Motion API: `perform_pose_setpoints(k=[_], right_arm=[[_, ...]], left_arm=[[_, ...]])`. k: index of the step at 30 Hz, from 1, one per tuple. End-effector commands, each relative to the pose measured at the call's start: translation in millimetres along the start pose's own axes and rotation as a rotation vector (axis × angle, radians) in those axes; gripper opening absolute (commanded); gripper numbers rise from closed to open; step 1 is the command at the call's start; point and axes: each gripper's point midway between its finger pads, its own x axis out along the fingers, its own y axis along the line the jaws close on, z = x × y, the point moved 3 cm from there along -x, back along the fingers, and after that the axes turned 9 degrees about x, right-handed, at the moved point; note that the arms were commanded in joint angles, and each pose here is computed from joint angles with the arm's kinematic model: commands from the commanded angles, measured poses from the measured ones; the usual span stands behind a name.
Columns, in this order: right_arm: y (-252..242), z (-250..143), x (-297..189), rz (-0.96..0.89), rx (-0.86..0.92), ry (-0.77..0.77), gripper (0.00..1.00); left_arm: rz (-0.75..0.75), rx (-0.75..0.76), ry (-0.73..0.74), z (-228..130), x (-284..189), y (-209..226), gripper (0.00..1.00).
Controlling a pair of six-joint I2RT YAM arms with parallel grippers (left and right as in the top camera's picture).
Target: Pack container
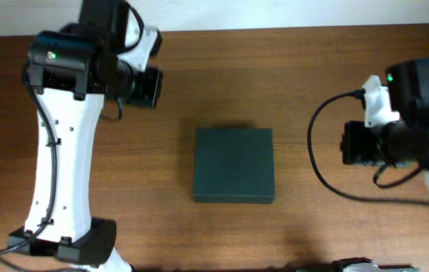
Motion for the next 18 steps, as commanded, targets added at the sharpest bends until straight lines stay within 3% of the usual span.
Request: perform_pose_setpoints(k=[1, 12, 18], right_arm=[[-4, -15, -21, 0.002, -0.009, -0.075, 0.08], [-17, -94, -19, 0.093, -0.015, -0.068, 0.09], [-15, -108, -21, 0.144, -0.022, -0.073, 0.09]], left_arm=[[0.034, -0.032, 0.041, -31, -8, 1, 0.02], [0.047, -0.066, -0.045, -98, -56, -19, 0.01], [0.041, -0.117, -0.11, -122, -68, -27, 0.02]])
